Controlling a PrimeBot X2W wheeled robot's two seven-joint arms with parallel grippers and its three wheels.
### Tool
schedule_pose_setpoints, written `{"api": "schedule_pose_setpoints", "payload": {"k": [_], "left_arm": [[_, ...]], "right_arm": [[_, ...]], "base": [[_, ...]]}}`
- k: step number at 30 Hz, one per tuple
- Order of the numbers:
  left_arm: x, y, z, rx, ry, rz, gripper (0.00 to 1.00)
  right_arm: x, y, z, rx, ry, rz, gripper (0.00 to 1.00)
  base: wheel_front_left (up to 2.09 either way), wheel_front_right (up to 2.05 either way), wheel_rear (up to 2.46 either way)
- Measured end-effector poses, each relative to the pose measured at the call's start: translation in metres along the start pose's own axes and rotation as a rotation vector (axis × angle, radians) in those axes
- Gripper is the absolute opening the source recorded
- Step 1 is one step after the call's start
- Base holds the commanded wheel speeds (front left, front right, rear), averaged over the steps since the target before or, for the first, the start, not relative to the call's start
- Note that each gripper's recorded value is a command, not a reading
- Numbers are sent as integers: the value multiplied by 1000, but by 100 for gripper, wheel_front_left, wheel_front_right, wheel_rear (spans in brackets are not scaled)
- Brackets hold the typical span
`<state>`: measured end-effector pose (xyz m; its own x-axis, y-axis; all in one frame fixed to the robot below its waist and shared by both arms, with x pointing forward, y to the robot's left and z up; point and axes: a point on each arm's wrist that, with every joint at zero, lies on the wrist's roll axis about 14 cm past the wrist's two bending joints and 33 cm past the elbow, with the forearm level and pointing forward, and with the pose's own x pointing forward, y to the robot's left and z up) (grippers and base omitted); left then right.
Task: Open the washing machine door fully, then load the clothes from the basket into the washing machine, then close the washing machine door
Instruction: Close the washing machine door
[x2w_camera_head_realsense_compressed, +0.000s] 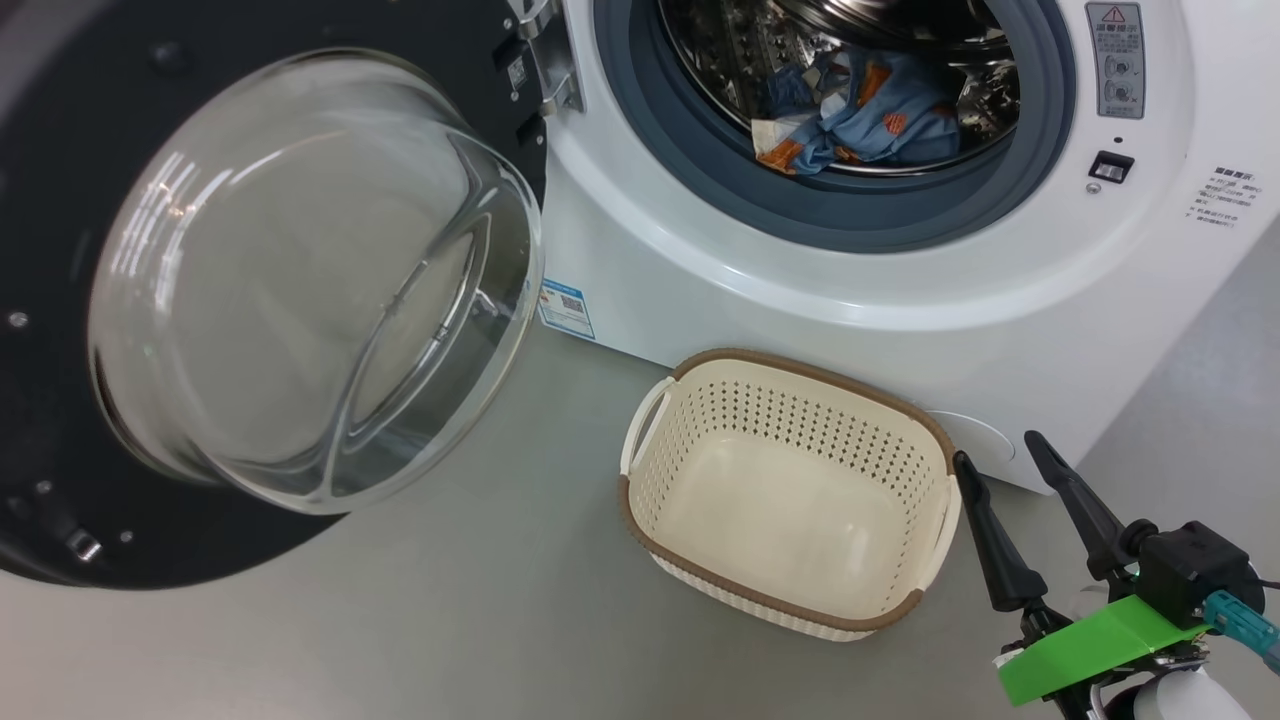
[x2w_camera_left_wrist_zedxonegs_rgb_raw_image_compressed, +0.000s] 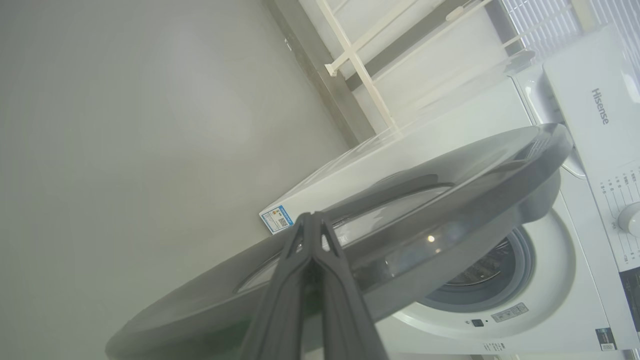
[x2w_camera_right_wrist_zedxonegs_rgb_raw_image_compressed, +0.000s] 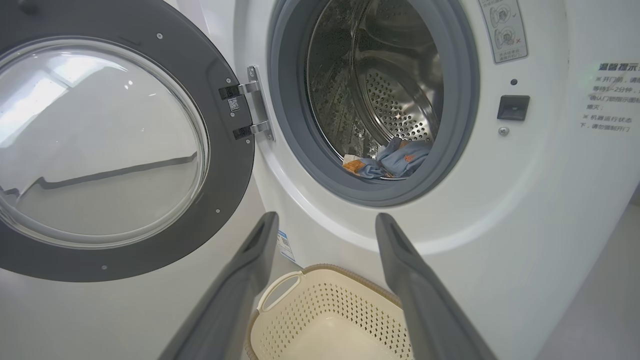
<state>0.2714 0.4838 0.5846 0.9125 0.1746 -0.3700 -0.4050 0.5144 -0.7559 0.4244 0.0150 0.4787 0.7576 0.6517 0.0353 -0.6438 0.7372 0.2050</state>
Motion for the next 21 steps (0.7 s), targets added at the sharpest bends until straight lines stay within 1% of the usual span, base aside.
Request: {"api": "schedule_pose_setpoints", "payload": {"k": [7,12,15,16,17,21], "left_arm": [[-6,-12,-27,56,137,-54,0],[-1,-42,-62,97,274,-166,0],[-2,-52,-67,117,298,-201,0],[-4,-61,-70,142,317,-230,0],[-4,-61,-70,142,317,-230,0],[-5,-82,-83,190,380,-297,0]], "right_arm": [[-1,3,6,-8,-13,1,100],[-4,3,12,-14,-26,-7,100],[-6,3,14,-14,-31,-12,100],[-7,2,16,-14,-35,-18,100],[-7,2,16,-14,-35,-18,100],[-12,-2,17,-17,-38,-35,100]], "base": [[0,0,0],[0,0,0],[0,0,0],[0,0,0],[0,0,0],[0,0,0]]}}
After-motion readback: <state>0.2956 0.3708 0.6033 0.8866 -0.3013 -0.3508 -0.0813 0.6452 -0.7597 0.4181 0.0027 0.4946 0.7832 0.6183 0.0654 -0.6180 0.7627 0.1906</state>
